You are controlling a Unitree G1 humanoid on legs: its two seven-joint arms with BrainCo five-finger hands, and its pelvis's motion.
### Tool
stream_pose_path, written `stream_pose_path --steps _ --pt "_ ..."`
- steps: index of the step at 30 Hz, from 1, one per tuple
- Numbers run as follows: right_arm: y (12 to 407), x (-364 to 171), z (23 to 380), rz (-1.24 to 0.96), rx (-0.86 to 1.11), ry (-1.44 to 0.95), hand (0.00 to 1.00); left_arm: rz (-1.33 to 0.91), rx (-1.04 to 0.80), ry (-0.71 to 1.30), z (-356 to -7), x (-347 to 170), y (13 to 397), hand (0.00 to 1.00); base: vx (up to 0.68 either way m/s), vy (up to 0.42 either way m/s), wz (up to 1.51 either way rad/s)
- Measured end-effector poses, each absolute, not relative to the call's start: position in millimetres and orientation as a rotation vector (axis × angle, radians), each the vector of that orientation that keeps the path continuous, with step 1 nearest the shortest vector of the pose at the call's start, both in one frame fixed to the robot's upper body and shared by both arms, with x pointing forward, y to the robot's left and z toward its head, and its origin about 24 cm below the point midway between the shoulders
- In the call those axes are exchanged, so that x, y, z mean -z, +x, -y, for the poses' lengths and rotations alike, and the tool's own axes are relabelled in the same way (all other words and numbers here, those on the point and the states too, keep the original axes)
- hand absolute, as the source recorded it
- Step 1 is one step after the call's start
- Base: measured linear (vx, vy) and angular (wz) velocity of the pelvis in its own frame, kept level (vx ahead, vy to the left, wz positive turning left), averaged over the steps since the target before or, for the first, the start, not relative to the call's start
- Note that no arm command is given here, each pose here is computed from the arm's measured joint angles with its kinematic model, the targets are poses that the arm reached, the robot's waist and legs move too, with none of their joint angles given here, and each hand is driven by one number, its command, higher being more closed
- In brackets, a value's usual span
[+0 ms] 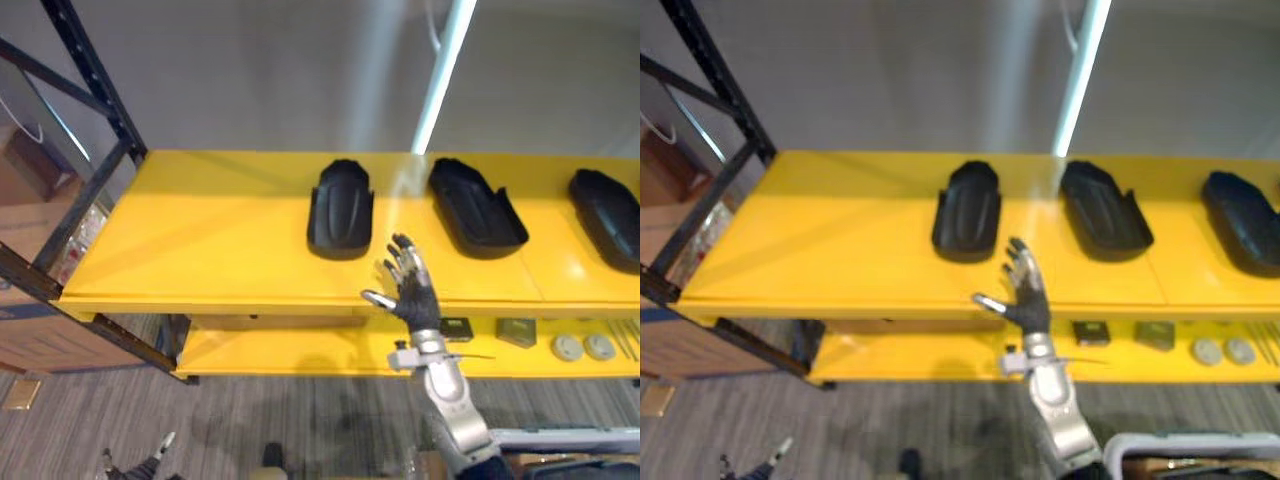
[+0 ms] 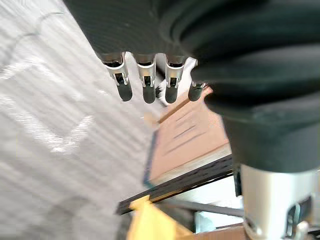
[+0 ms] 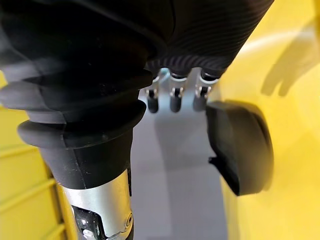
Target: Walk over and take plastic housings, then place them on the shelf
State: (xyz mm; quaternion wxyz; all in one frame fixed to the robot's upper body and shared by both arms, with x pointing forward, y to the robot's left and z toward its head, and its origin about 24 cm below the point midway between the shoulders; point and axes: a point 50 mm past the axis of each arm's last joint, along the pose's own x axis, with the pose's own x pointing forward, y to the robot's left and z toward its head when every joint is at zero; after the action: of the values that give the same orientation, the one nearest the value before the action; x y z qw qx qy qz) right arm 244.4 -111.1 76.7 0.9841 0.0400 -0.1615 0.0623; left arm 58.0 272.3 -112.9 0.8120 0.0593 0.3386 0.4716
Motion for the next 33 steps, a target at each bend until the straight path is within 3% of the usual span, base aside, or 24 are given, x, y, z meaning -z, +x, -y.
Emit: stream_pose_path --steps 14,19,24,27,33 --pt "255 -79 104 0.265 -0.208 0.034 0.0 -0.807 -0.908 0.103 -258 127 56 0.0 -0.01 -0.001 0.0" --pt "263 -100 106 0.437 -0.135 -0.289 0.0 -0.833 -0.897 0.107 -256 131 52 0.0 0.0 0.0 0.0" --pt "283 -200 184 0.753 0.09 -0.774 0.0 -0.847 -0.886 0.124 -263 131 45 0.0 0.0 -0.016 0.08" --pt "281 -237 215 0.814 0.154 -0.971 0.0 -0.855 -0.878 0.141 -270 129 39 0.0 0.0 -0.01 0.02" --pt "288 -266 237 0.805 0.197 -1.274 0.0 -0.858 -0.866 0.139 -270 129 39 0.0 0.0 0.0 0.0"
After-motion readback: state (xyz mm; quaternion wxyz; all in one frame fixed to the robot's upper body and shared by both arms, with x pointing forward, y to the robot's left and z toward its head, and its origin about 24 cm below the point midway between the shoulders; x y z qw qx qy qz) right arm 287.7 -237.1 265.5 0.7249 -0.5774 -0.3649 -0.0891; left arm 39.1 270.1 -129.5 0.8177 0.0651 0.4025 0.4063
